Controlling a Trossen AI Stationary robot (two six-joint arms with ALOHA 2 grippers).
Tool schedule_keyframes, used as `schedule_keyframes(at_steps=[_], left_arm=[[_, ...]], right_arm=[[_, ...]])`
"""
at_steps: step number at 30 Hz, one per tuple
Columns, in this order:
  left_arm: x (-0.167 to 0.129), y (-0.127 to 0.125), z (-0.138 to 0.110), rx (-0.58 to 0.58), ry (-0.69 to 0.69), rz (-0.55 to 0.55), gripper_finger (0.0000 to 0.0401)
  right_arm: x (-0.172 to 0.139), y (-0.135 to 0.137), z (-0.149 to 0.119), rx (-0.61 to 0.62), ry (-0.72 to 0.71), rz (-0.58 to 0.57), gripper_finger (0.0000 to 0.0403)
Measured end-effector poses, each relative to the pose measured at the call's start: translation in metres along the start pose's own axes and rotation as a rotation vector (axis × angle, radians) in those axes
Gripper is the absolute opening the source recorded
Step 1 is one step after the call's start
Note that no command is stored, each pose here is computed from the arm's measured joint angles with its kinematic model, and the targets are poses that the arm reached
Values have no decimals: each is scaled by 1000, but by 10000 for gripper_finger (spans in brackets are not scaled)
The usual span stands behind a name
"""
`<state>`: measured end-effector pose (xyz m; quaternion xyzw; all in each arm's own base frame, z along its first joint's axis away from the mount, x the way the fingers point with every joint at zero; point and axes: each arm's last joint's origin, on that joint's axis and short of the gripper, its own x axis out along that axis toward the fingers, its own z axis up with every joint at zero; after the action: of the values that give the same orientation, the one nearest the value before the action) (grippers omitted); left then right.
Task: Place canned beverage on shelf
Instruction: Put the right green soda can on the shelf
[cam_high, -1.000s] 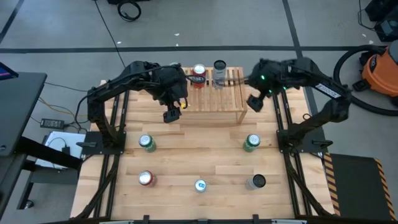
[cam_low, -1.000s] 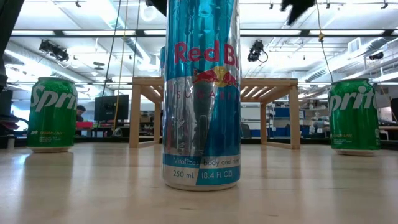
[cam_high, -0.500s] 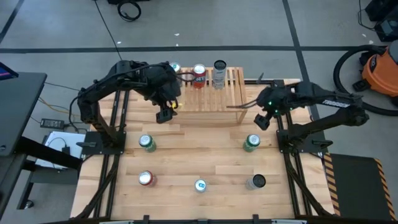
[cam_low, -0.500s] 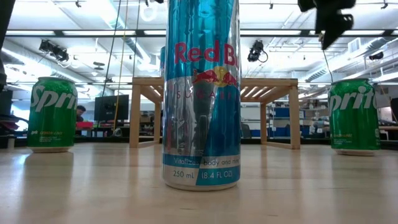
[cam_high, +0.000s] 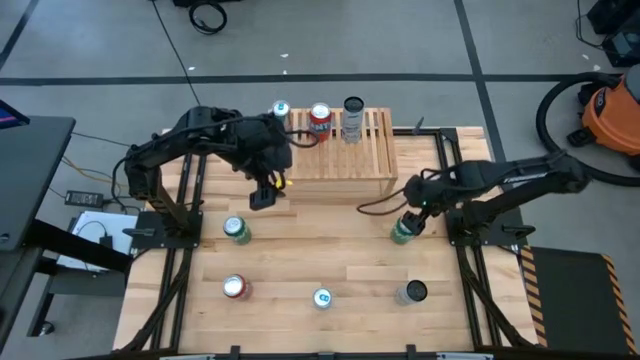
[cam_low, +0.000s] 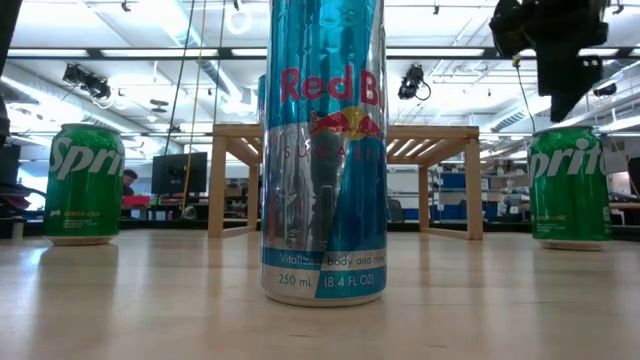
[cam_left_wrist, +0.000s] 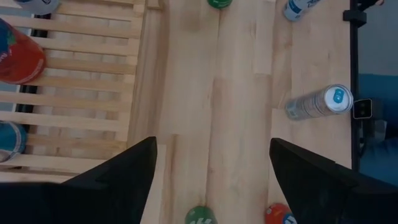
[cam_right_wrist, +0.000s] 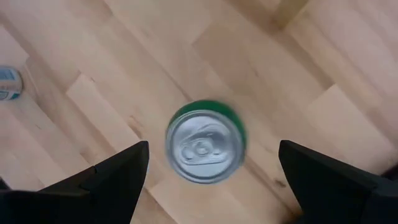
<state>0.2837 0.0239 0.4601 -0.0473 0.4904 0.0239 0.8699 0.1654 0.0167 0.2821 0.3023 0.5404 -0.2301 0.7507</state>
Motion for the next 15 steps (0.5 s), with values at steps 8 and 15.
schedule_keyframes(at_steps=[8,15], left_arm=[[0,-3,0,-3,0,-5,314],[0,-4,0,2,1,-8,314]], right_arm=[[19,6,-13,34,12,-11,368],[40,13,-18,8,28,-14,368]])
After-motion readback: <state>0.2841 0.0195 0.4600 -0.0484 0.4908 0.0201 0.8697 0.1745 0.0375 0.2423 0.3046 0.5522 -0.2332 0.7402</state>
